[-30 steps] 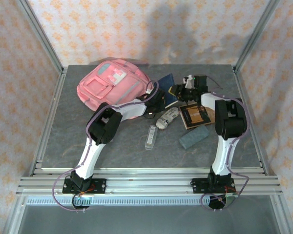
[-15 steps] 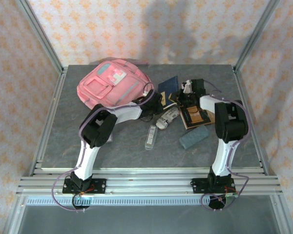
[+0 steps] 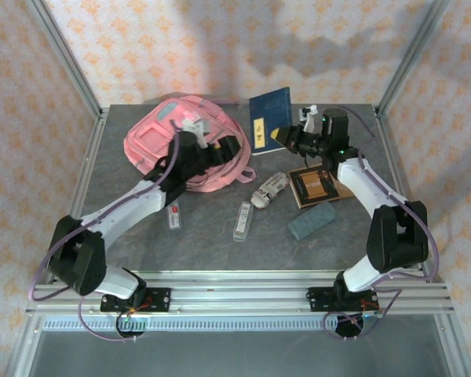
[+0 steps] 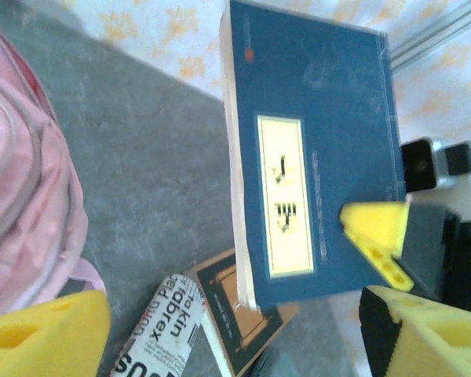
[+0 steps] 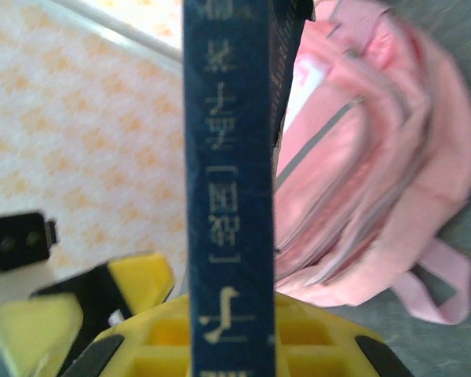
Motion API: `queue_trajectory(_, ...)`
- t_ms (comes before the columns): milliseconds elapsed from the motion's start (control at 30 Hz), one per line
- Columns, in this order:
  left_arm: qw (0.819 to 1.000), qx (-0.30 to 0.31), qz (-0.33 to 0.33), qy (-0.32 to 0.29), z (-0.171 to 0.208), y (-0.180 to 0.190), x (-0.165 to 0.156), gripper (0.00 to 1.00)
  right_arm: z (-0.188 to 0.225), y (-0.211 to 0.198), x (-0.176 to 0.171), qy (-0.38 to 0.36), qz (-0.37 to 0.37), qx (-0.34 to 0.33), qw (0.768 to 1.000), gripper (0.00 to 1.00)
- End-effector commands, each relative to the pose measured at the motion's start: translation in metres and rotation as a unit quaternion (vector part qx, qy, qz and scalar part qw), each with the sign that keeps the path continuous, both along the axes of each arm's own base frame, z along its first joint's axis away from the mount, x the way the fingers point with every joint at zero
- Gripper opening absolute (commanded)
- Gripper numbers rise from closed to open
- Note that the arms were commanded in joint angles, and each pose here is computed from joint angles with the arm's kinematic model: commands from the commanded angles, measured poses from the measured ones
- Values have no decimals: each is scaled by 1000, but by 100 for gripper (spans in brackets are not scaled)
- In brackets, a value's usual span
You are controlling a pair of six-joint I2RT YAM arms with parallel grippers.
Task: Pack the student bag
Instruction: Pass the book.
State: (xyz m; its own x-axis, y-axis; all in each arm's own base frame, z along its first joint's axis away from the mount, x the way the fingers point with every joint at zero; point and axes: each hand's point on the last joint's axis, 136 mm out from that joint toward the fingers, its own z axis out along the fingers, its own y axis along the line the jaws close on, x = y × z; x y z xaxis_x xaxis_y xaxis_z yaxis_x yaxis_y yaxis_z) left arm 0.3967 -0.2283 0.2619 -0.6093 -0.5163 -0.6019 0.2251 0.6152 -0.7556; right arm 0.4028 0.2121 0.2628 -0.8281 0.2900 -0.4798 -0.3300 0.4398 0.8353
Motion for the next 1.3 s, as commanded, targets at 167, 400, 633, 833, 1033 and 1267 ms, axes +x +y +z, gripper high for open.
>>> queue_trajectory(167,989,-75,-88,-89,45,18,-34,88,51,71,-89,-63,194,48,978,0)
queue_trajectory(400,975,-124,-130,-131,66,22,-51,89,53,96,-125,-65,271,58,959,0)
queue_trajectory(633,959,-177,-159,-156,81,28,-67,45,44,95,-117,-49,265,52,962,0)
queue_trajectory(833,958,-206,-147,-138,78,34,-64,0,50,96,-109,-54,251,56,965,35)
queue_trajectory(1033,960,-246,-33,-126,71,64,-47,0,74,90,-111,-80,207,95,970,46)
queue_trajectory(1267,938,-319,5,-137,71,72,-55,0,70,100,-120,-73,140,157,975,53)
